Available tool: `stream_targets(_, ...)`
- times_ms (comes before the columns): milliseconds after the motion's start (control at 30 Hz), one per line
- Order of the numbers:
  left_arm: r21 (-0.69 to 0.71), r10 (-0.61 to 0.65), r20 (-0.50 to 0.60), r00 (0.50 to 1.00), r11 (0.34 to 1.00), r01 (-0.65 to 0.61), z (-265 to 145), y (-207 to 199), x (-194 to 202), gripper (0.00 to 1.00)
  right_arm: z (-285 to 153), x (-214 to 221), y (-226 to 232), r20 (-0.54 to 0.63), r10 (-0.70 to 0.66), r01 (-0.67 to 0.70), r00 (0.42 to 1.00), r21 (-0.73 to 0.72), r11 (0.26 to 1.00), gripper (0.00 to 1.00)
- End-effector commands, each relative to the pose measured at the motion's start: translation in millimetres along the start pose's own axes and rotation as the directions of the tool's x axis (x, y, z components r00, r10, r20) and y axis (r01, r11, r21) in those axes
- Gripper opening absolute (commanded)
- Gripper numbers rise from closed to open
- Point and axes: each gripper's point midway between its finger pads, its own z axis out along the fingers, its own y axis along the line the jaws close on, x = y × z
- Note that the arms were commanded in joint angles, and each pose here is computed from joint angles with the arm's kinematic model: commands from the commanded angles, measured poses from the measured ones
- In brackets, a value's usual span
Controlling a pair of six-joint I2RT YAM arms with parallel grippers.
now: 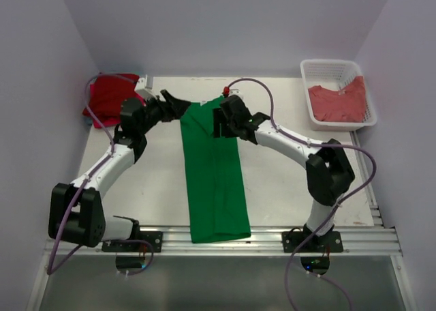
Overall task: Fold and stack the t-shirts
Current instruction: Rotate the tshirt 90 degrees
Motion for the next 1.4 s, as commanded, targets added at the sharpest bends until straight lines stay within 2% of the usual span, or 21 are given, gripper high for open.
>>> stream_targets(0,-0.124,0.015,-0.049,0.999,0.992,-0.021,-34,11,27,0.73,31,-26,-9,-0.008,0.095,-0.095,0.995,-0.041,0.995,0.7)
stream_targets(67,-0.189,0.001,-0.094,0.996,0.982,-0.019,-50,21,47,0.73,43,-44,1,0.0,0.171,-0.17,0.985,-0.13,0.977,0.61)
stream_targets(100,-0.191,0.012,-0.083,0.996,0.981,-0.028,-59,17,44,0.73,54,-43,3,-0.04,0.211,-0.215,0.977,-0.196,0.957,0.59)
stream_targets(167,-0.212,0.002,-0.111,0.994,0.977,-0.026,-71,21,58,0.73,64,-59,14,-0.033,0.314,-0.308,0.949,-0.311,0.899,0.57)
stream_targets(233,-0.221,0.009,-0.117,0.993,0.975,-0.035,-82,19,60,0.73,78,-67,21,-0.043,0.373,-0.355,0.927,-0.424,0.834,0.56)
stream_targets(333,-0.237,0.016,-0.131,0.991,0.97,-0.047,-92,20,63,0.72,94,-65,31,-0.122,0.446,-0.44,0.887,-0.518,0.733,0.55)
stream_targets(433,-0.242,0.017,-0.146,0.989,0.969,-0.052,-96,20,67,0.72,107,-62,33,-0.175,0.509,-0.513,0.843,-0.547,0.662,0.55)
stream_targets(600,-0.256,0.004,-0.189,0.982,0.965,-0.053,-101,24,78,0.72,112,-53,23,-0.156,0.512,-0.514,0.845,-0.5,0.697,0.55)
stream_targets(767,-0.259,-0.012,-0.219,0.976,0.965,-0.047,-101,30,90,0.72,91,-65,4,-0.033,0.474,-0.438,0.88,-0.443,0.782,0.55)
stream_targets(933,-0.26,-0.033,-0.239,0.97,0.965,-0.031,-99,34,100,0.71,88,-63,-17,0.018,0.424,-0.394,0.906,-0.331,0.857,0.55)
stream_targets(1367,-0.288,-0.044,-0.24,0.97,0.957,-0.028,-101,40,105,0.7,117,-48,-31,-0.008,0.395,-0.386,0.918,-0.235,0.892,0.55)
